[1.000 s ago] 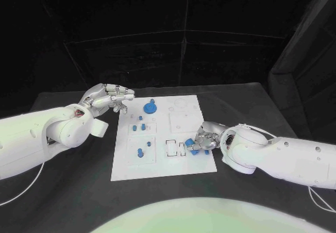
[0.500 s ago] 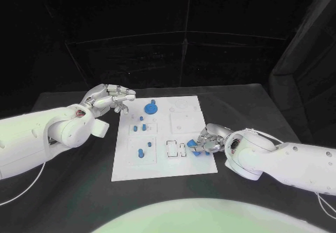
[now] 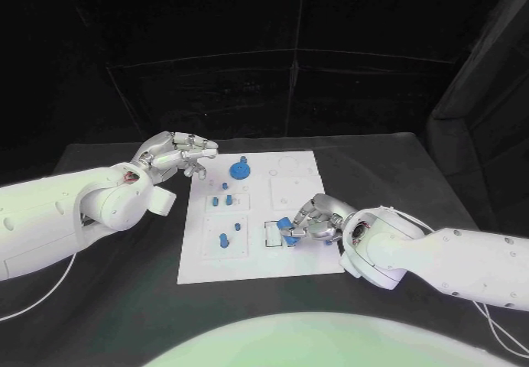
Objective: Assemble the parts on the task board
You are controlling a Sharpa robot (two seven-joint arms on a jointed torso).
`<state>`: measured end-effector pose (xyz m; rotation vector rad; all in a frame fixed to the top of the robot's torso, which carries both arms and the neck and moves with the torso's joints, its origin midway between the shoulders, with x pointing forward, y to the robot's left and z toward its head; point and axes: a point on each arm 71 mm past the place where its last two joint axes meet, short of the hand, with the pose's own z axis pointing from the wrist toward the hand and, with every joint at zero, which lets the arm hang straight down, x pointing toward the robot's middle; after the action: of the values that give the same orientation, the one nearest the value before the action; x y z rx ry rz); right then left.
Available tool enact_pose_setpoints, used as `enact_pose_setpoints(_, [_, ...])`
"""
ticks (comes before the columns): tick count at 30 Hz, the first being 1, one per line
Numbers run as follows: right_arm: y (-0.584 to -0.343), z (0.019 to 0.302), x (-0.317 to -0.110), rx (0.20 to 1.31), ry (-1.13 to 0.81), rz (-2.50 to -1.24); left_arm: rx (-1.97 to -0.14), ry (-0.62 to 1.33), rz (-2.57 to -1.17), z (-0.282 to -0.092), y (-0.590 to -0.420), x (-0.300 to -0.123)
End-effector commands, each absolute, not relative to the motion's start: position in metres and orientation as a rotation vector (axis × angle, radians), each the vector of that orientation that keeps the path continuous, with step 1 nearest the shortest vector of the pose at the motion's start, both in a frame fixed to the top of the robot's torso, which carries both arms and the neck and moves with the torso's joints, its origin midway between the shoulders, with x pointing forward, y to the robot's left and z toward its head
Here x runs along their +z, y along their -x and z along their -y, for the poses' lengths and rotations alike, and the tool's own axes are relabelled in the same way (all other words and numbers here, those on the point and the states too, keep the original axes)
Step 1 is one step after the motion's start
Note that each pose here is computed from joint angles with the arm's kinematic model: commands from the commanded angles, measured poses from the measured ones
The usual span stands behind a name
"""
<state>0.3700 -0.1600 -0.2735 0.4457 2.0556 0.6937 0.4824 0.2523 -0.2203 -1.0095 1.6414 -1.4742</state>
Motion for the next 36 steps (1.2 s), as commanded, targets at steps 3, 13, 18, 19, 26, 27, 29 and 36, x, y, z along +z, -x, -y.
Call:
enact_pose_setpoints(3, [-0.372, 0.152, -0.278, 0.685, -0.487, -2.107, -1.500, 1.006, -1.644, -0.248, -0.483, -0.219])
enact_pose_setpoints(13, [-0.381, 0.142, -0.283, 0.650, -0.438, -2.098, -1.502, 1.010, -1.660, -0.247, -0.482, -0.220])
enact_pose_setpoints(18, [-0.382, 0.141, -0.284, 0.629, -0.407, -2.091, -1.499, 1.012, -1.662, -0.247, -0.482, -0.220])
enact_pose_setpoints(19, [-0.383, 0.141, -0.284, 0.626, -0.401, -2.090, -1.499, 1.012, -1.662, -0.247, -0.482, -0.220])
enact_pose_setpoints(26, [-0.383, 0.135, -0.282, 0.615, -0.360, -2.072, -1.498, 1.013, -1.663, -0.248, -0.482, -0.220])
enact_pose_setpoints(27, [-0.383, 0.135, -0.282, 0.612, -0.359, -2.068, -1.498, 1.013, -1.663, -0.248, -0.482, -0.220])
enact_pose_setpoints(29, [-0.384, 0.135, -0.282, 0.606, -0.359, -2.061, -1.497, 1.013, -1.663, -0.248, -0.482, -0.220])
enact_pose_setpoints(36, [-0.386, 0.136, -0.279, 0.609, -0.380, -2.011, -1.496, 1.013, -1.663, -0.248, -0.482, -0.220])
